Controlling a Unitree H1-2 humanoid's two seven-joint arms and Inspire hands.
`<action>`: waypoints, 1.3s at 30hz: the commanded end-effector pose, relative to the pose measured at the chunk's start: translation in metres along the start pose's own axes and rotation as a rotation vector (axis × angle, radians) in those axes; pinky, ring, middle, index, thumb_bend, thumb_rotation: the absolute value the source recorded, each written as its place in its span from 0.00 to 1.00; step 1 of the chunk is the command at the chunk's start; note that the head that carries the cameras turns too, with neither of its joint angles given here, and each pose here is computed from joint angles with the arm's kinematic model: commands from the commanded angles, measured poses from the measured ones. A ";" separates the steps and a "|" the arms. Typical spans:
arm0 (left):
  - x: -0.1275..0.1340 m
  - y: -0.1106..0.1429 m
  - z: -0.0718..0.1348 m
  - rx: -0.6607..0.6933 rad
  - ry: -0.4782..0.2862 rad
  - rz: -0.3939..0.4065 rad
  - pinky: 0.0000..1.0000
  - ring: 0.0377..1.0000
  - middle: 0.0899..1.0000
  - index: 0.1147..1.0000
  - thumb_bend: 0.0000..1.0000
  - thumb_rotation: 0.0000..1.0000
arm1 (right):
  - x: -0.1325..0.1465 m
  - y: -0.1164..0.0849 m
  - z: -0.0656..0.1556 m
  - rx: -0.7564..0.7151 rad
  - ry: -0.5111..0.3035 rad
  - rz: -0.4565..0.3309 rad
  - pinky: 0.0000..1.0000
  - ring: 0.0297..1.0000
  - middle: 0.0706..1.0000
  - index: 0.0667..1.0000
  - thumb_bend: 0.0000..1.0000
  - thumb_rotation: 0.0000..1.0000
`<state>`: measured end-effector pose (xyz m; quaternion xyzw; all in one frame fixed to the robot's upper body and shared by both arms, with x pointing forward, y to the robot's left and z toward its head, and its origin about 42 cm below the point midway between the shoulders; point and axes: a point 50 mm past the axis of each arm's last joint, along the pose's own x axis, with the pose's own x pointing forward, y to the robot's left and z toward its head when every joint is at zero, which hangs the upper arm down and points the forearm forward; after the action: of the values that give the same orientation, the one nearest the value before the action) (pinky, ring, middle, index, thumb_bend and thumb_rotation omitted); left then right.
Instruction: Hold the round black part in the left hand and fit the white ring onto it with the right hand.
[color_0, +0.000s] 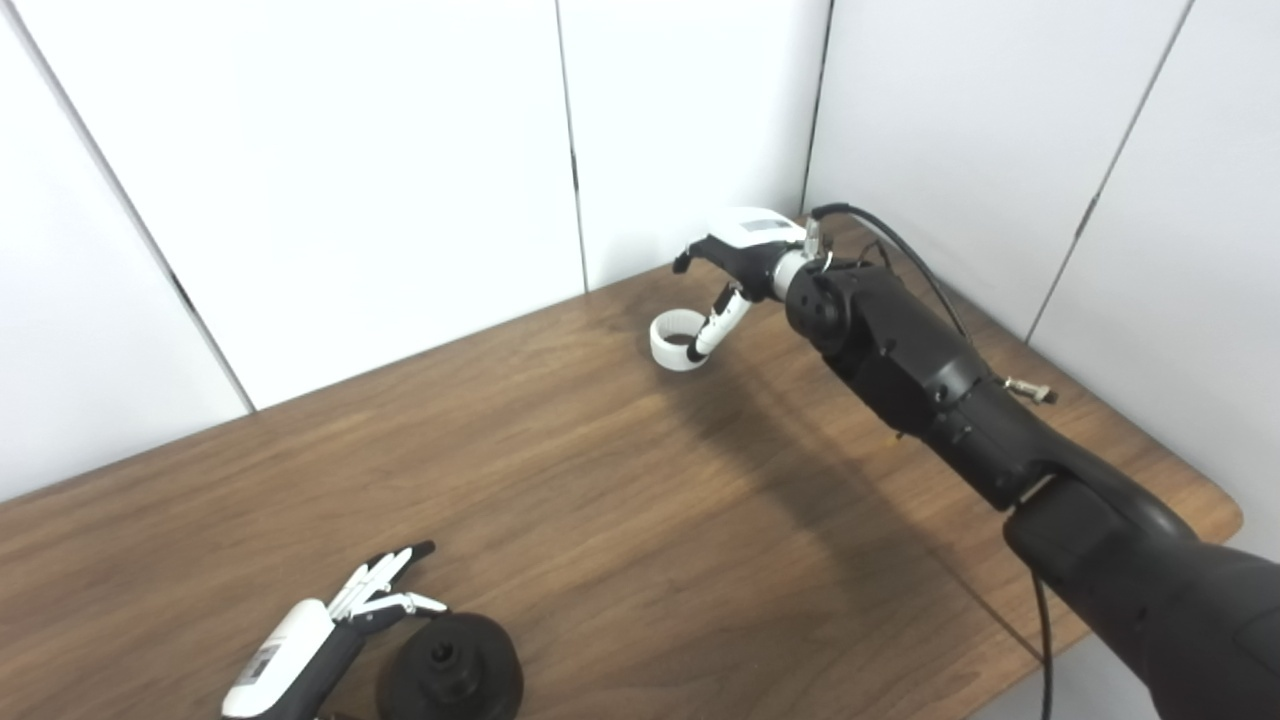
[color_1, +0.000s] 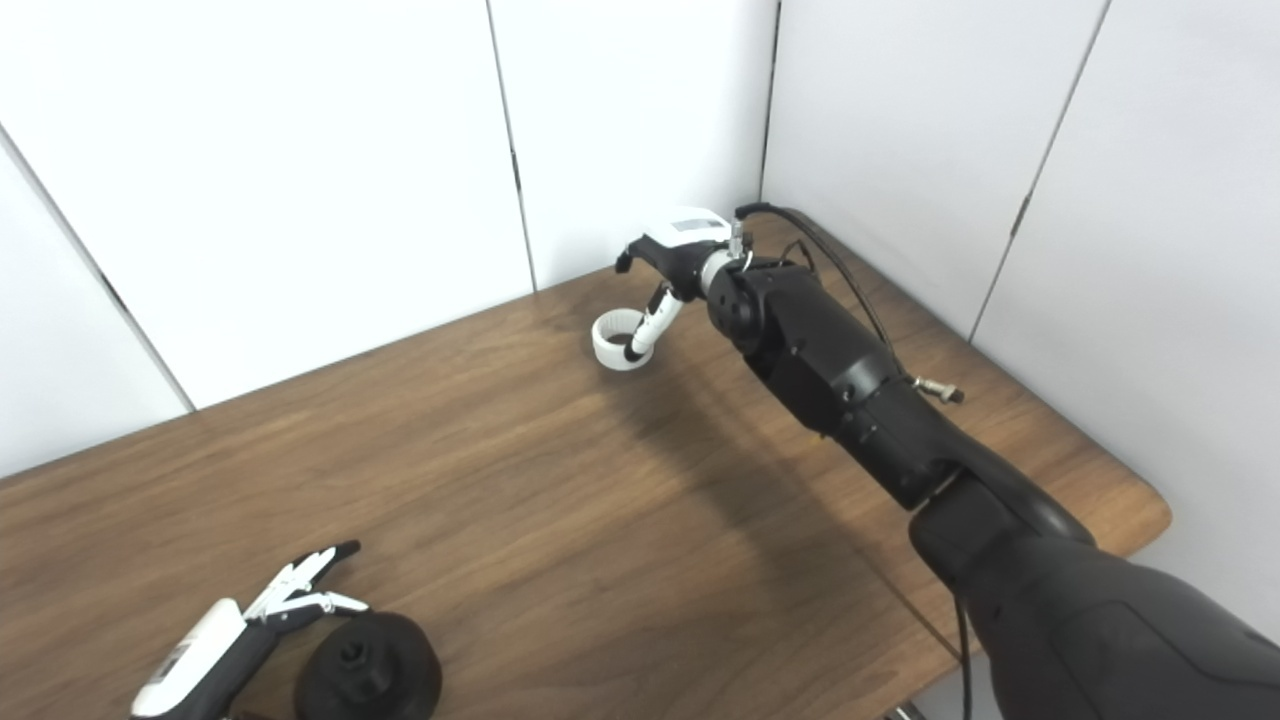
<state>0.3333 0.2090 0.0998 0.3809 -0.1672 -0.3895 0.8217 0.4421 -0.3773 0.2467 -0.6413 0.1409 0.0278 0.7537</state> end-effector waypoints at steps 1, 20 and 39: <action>-0.032 -0.007 -0.023 0.018 0.123 -0.093 1.00 1.00 0.99 0.42 0.52 0.07 | 0.003 -0.037 0.004 0.007 -0.006 -0.071 0.77 0.89 0.91 0.83 0.83 0.34; -0.035 -0.008 -0.021 0.008 0.118 -0.091 1.00 1.00 0.99 0.42 0.52 0.07 | 0.007 -0.015 0.007 0.042 0.042 0.081 0.85 0.92 0.96 0.88 1.00 0.32; -0.038 -0.009 -0.019 -0.003 0.119 -0.096 1.00 1.00 0.99 0.42 0.52 0.07 | 0.011 0.023 0.013 0.052 0.019 0.045 0.81 0.88 0.92 0.77 0.88 0.27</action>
<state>0.3276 0.2197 0.1007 0.3783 -0.1601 -0.3883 0.8249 0.4426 -0.3646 0.2087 -0.6148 0.1893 0.0447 0.7643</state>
